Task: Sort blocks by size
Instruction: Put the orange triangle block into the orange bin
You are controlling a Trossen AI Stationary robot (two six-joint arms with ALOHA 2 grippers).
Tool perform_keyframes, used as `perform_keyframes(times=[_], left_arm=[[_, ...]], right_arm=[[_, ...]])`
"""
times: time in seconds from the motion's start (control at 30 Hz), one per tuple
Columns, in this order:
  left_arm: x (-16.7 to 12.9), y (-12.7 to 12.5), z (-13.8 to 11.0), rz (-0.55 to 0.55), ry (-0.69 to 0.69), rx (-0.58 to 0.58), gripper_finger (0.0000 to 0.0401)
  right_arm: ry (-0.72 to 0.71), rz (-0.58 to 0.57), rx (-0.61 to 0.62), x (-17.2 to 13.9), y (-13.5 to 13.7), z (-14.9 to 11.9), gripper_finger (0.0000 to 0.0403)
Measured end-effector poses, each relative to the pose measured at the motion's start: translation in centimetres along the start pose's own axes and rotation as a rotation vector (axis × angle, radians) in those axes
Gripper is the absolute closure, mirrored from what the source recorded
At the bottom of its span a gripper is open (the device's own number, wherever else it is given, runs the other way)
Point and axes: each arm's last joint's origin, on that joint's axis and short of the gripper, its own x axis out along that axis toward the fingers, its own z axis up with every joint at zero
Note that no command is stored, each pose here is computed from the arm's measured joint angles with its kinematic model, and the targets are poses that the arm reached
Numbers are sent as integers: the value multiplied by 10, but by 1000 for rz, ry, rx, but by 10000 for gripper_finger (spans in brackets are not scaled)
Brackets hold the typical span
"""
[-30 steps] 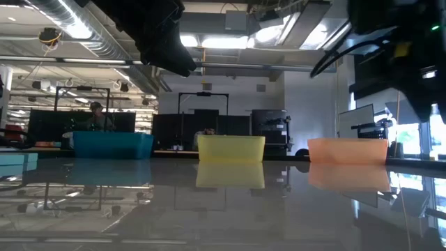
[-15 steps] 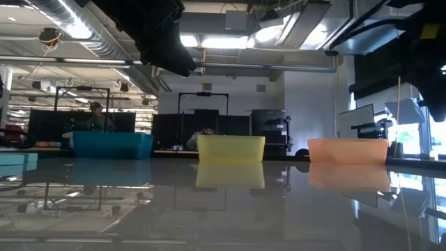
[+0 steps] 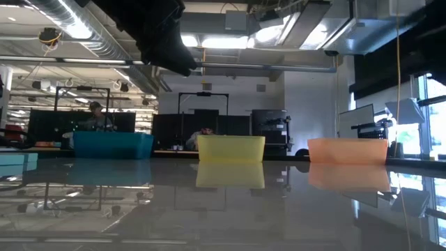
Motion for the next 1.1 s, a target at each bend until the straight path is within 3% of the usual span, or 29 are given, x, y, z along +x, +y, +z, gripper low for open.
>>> perform_keyframes(times=[0.3,1.1], left_arm=[[0,0,0,0,-1,0,198],[0,0,0,0,-5,-2,198]], right_arm=[[5,-39,-64,35,7,-14,187],[-27,-51,-116,63,4,-19,187]])
